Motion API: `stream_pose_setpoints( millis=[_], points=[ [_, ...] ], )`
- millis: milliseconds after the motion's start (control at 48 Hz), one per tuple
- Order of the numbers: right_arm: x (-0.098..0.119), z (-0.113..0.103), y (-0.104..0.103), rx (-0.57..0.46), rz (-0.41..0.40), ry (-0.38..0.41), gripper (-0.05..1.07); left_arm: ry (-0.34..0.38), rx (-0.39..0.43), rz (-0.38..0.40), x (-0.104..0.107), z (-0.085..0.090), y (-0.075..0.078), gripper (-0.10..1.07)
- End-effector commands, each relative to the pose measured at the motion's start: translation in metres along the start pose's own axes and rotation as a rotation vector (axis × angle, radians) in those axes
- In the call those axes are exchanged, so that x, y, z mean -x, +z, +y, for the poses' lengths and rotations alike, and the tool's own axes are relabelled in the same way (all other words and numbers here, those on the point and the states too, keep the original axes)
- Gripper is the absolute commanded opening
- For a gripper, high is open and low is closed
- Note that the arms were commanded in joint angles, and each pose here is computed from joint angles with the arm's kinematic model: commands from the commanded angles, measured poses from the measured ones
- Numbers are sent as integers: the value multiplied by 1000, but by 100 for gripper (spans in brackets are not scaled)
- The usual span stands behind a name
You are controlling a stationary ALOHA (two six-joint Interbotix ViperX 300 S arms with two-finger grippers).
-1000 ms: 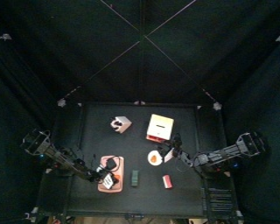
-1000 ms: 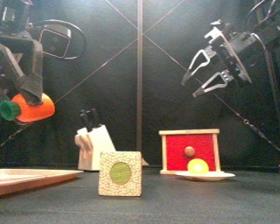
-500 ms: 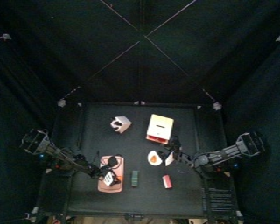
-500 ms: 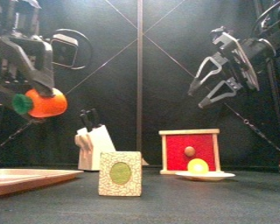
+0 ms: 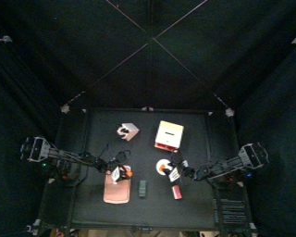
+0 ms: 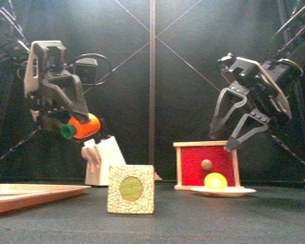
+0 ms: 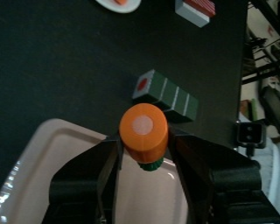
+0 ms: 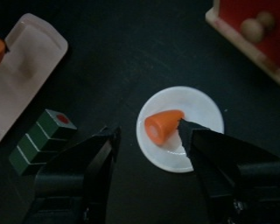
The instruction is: Grab carrot bottom
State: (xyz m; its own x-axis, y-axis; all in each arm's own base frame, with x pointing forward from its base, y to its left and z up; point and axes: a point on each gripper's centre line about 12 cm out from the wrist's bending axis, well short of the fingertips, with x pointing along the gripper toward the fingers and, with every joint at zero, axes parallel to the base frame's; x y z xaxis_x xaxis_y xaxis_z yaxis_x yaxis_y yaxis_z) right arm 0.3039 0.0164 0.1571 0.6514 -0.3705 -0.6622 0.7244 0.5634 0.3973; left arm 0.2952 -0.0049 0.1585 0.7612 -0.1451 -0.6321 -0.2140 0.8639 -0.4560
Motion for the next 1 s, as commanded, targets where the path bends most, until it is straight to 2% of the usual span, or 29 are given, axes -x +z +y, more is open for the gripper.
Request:
stream_pose_setpoints(
  millis=[0,125,312,646,792,979],
  points=[
    [2,10,12,-57,-13,16,89,-18,-50,-40,5,-6,15,75],
    [1,11,10,-69,-5,11,89,-24,-66,-42,9,-8,13,75],
    [-7,4,-3,-111,53,-39,89,-10,-60,-31,10,-3,6,75],
    [-38,0,-25,-87,139,-76,89,-7,-58,-27,9,-2,5,75],
    [-44,-1,-19,-80,128,-82,89,-4,-56,-24,9,-1,4,75],
    [-47,10,-1,-58,81,-40,89,0,-54,-21,9,0,3,75]
  ],
)
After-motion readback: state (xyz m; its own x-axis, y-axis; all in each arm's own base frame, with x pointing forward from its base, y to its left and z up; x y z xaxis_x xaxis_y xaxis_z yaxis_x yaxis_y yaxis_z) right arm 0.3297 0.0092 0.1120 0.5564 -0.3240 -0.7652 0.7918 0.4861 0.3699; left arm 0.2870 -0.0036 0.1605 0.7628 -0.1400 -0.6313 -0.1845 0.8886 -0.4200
